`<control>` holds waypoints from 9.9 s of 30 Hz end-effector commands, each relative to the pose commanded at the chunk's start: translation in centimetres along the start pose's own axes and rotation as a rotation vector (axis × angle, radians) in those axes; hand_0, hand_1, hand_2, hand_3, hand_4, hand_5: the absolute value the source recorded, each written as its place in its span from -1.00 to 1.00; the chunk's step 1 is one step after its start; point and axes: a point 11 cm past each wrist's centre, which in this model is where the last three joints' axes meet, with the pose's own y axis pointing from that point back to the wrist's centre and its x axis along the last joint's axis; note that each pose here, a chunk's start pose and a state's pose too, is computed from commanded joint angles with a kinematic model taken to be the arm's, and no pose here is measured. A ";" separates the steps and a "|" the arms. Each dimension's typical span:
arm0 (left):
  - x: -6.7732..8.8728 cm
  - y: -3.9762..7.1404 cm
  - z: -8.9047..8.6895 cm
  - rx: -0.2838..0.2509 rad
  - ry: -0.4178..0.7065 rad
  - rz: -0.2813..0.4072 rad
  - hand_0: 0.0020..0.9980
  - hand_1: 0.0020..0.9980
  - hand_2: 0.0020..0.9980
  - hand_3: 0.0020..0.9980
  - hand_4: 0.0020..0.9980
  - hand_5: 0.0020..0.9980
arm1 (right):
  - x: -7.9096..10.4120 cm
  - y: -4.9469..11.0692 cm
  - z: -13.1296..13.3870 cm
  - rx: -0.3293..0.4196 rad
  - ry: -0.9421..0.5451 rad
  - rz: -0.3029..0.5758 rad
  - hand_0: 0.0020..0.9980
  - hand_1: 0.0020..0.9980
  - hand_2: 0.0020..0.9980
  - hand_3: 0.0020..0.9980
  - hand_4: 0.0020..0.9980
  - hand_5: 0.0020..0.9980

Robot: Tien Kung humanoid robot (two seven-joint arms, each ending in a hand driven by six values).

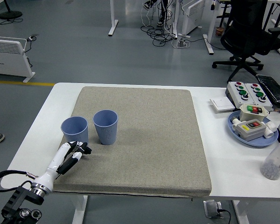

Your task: Push cup pick cup insert cup

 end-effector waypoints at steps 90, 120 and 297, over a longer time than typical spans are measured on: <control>3.3 -10.7 13.2 0.050 -0.966 -0.328 0.88 0.93 1.00 1.00 1.00 0.17 | -0.2 -0.1 1.3 -0.032 0.009 -0.009 0.48 0.36 0.46 0.23 -0.58 -0.18; 3.1 -13.4 10.3 0.119 -1.071 -0.337 0.08 0.44 0.58 0.75 0.55 -0.49 | -0.1 -0.1 1.2 -0.031 0.013 -0.005 0.48 0.36 0.46 0.22 -0.58 -0.18; 13.5 2.3 10.4 -0.222 0.830 0.523 0.42 0.59 0.57 0.59 0.28 1.00 | 0.1 -0.1 1.8 -0.037 0.011 0.005 0.48 0.36 0.45 0.22 -0.59 -0.20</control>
